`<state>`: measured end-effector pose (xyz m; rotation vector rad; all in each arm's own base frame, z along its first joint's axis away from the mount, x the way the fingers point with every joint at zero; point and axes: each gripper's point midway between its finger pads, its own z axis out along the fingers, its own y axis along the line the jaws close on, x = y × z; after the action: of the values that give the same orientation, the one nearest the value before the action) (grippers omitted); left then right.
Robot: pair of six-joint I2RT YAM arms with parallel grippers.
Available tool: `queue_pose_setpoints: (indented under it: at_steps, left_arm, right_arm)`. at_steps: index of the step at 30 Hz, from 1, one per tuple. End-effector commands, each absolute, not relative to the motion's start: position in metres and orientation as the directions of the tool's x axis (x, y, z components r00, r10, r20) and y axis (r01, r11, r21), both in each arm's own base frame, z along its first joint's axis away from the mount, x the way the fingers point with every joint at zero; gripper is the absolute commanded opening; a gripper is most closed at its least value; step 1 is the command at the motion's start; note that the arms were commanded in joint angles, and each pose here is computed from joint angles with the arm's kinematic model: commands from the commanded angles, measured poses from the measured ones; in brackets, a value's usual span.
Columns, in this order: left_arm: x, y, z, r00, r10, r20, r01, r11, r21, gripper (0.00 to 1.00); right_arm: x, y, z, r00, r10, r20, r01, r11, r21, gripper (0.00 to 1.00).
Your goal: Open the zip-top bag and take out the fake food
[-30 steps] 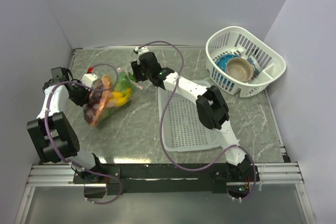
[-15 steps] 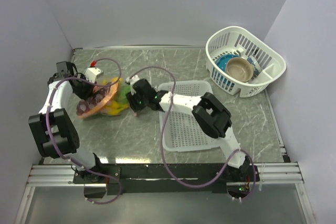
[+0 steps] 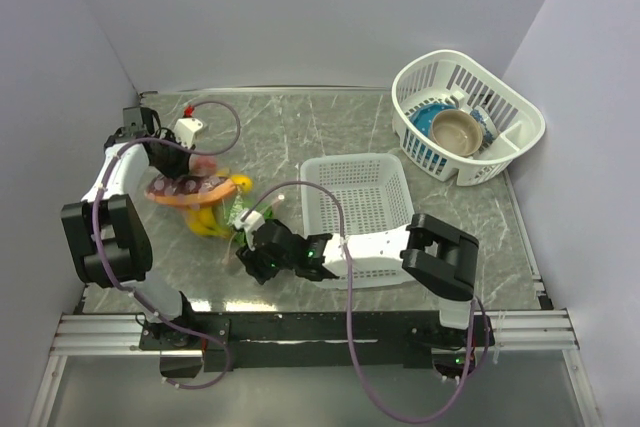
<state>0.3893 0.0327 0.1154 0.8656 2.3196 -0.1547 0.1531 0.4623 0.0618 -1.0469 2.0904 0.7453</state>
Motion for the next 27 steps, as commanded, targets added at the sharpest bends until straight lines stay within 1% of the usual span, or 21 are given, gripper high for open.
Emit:
queue_pose_setpoints:
  at_steps: [1, 3, 6, 10, 15, 20, 27]
  left_arm:
    - [0.39, 0.02, 0.126, -0.551, 0.534, -0.641, 0.639, 0.764, 0.089, 0.01]
    - [0.385, 0.019, 0.124, -0.552, 0.54, -0.635, 0.641, 0.762, 0.091, 0.01]
    - [0.38, 0.019, 0.117, -0.555, 0.552, -0.622, 0.65, 0.755, 0.09, 0.01]
    - [0.376, 0.021, 0.112, -0.561, 0.559, -0.611, 0.651, 0.753, 0.091, 0.01]
    - [0.375, 0.02, 0.111, -0.556, 0.562, -0.613, 0.654, 0.75, 0.094, 0.01]
    - [0.373, 0.02, 0.111, -0.558, 0.558, -0.614, 0.653, 0.752, 0.09, 0.01]
    - [0.37, 0.02, 0.107, -0.563, 0.565, -0.604, 0.657, 0.749, 0.089, 0.01]
  right_arm:
    - [0.196, 0.45, 0.077, -0.446, -0.353, -0.823, -0.735, 0.669, 0.111, 0.56]
    - [0.206, 0.444, 0.078, -0.45, -0.323, -0.832, -0.686, 0.722, 0.09, 0.58]
    - [0.214, 0.443, 0.087, -0.436, -0.285, -0.854, -0.659, 0.747, 0.087, 0.6]
    - [0.208, 0.455, 0.104, -0.42, -0.235, -0.876, -0.7, 0.698, 0.148, 0.6]
    - [0.196, 0.471, 0.109, -0.43, -0.228, -0.874, -0.748, 0.632, 0.203, 0.59]
    - [0.193, 0.487, 0.104, -0.455, -0.23, -0.86, -0.758, 0.608, 0.238, 0.56]
    - [0.202, 0.506, 0.097, -0.457, -0.226, -0.86, -0.753, 0.613, 0.239, 0.55]
